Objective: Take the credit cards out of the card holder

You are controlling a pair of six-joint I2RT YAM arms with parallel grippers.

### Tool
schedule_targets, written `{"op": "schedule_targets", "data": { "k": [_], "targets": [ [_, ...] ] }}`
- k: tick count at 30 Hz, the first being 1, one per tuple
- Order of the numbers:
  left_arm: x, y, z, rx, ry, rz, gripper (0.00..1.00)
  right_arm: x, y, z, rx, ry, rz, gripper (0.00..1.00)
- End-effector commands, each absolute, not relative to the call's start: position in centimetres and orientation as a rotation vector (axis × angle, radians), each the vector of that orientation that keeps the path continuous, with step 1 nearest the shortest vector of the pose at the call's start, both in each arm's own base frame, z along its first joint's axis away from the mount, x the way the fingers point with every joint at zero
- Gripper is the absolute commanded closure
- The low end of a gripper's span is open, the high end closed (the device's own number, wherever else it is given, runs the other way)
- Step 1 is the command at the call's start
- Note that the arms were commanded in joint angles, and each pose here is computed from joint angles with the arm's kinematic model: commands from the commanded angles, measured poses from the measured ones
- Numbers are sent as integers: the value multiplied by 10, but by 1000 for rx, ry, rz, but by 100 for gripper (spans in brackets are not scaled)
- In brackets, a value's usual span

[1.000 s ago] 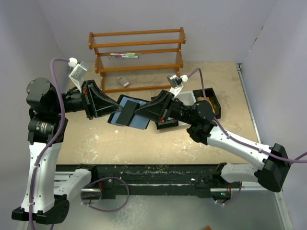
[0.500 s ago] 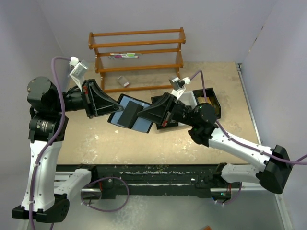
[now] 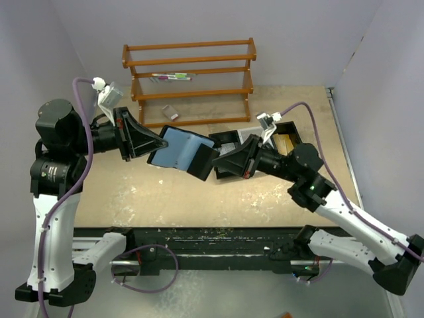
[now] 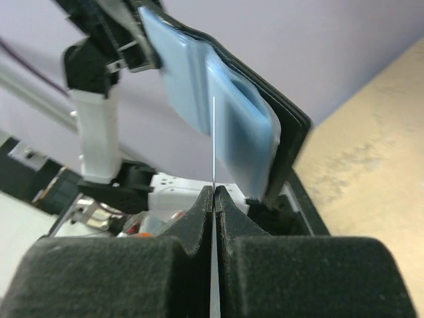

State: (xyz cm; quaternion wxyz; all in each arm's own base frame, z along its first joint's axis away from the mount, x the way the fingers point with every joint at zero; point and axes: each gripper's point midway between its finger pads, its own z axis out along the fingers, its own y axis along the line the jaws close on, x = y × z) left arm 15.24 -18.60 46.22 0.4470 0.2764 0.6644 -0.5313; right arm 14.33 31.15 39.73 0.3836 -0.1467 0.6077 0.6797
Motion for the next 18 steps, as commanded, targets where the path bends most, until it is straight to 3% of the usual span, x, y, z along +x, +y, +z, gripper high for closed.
{"op": "schedule_targets", "data": {
  "k": [1,6,14,18],
  "targets": [
    [170,-170,460,686,1642,-1044,100,160,283,391,-339,1654,1562,100],
    [188,-150,449,652,1669,-813,100,185,258,371,-283,1823,1313,100],
    [189,-140,434,662,1709,-722,100,250,160,271,-95,2296,293,100],
    [185,-143,431,681,1709,-750,100,273,128,249,-34,2347,-65,100]
  ]
}}
